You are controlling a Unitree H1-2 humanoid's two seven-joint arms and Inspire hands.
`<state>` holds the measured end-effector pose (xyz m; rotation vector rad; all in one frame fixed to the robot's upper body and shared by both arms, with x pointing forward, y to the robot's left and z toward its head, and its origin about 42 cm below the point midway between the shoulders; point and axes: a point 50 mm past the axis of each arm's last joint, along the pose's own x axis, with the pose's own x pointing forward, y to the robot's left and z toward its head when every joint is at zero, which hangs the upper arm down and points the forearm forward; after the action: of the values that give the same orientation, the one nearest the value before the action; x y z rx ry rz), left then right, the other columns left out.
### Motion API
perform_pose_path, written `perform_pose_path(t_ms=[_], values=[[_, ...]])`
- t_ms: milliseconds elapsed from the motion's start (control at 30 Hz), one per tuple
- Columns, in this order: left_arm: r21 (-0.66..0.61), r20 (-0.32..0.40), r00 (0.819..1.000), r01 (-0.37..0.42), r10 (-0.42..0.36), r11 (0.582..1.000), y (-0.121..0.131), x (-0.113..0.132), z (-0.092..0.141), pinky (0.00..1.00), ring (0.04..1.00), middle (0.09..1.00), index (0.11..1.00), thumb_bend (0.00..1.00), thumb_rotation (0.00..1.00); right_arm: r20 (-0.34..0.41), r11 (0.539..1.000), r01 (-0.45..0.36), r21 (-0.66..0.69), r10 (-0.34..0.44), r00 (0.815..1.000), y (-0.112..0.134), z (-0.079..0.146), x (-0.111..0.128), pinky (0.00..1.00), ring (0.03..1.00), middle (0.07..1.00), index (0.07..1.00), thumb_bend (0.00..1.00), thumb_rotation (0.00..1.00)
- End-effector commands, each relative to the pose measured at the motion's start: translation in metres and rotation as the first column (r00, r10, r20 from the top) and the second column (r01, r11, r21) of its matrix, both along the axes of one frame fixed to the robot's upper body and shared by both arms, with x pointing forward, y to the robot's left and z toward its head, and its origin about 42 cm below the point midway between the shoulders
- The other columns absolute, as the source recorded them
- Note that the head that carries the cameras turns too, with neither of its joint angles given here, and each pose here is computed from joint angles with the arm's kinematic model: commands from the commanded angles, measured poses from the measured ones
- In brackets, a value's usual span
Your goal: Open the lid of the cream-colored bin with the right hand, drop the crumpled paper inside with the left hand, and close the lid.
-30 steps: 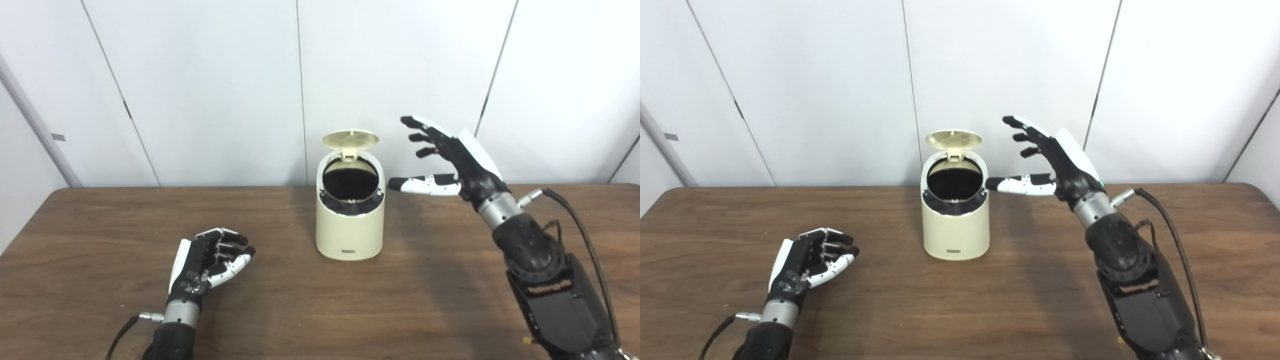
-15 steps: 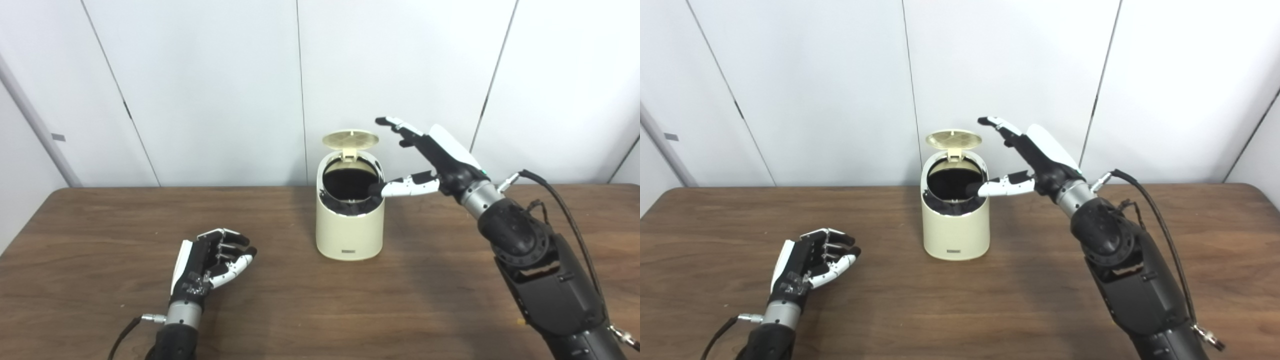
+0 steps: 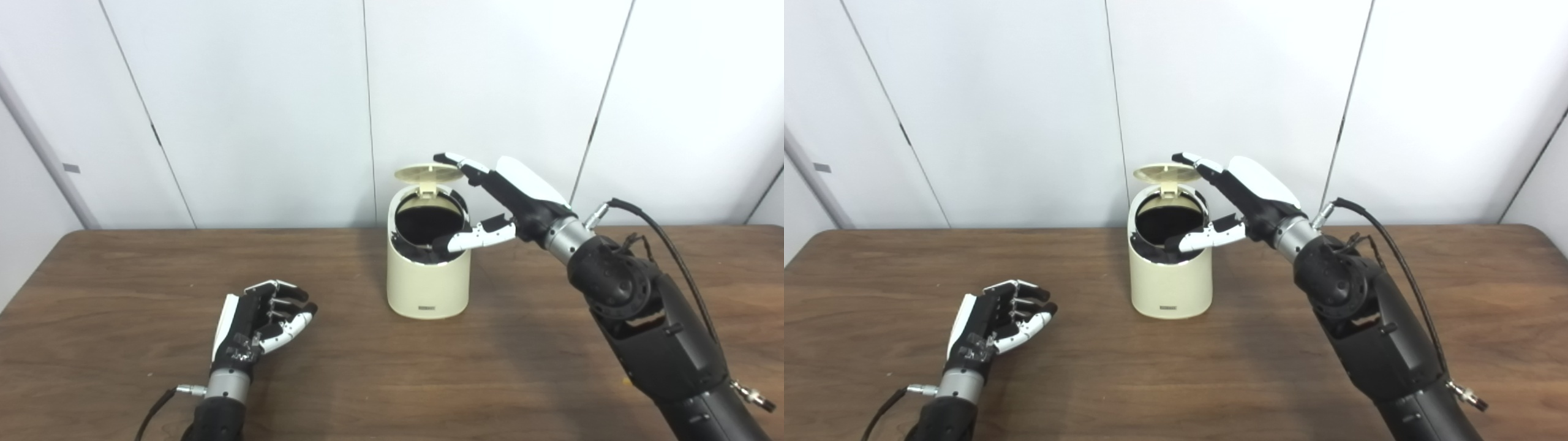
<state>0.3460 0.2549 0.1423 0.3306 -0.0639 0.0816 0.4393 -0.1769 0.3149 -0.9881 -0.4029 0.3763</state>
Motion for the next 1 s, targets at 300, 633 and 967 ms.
perform_pose_path(t_ms=[300, 633, 967], values=[[-0.001, 0.048, 0.999, -0.003, 0.003, 1.000, -0.004, 0.005, 0.013, 0.42, 0.546, 0.626, 0.497, 0.50, 0.06, 0.094, 0.994, -0.064, -0.089, 0.072, 0.993, 0.005, 0.030, -0.002, 0.84, 0.934, 0.905, 0.887, 0.77, 0.56], [-0.013, 0.044, 0.999, -0.006, 0.007, 1.000, -0.005, 0.007, 0.017, 0.43, 0.553, 0.631, 0.498, 0.50, 0.06, 0.090, 0.972, -0.117, -0.202, 0.138, 0.986, 0.002, 0.026, -0.009, 0.88, 0.954, 0.837, 0.804, 0.78, 0.55], [-0.020, 0.039, 0.999, -0.006, 0.006, 1.000, -0.005, 0.008, 0.019, 0.43, 0.555, 0.632, 0.498, 0.50, 0.06, 0.109, 0.959, -0.129, -0.254, 0.161, 0.981, -0.003, 0.021, -0.011, 0.88, 0.939, 0.810, 0.781, 0.78, 0.55]])
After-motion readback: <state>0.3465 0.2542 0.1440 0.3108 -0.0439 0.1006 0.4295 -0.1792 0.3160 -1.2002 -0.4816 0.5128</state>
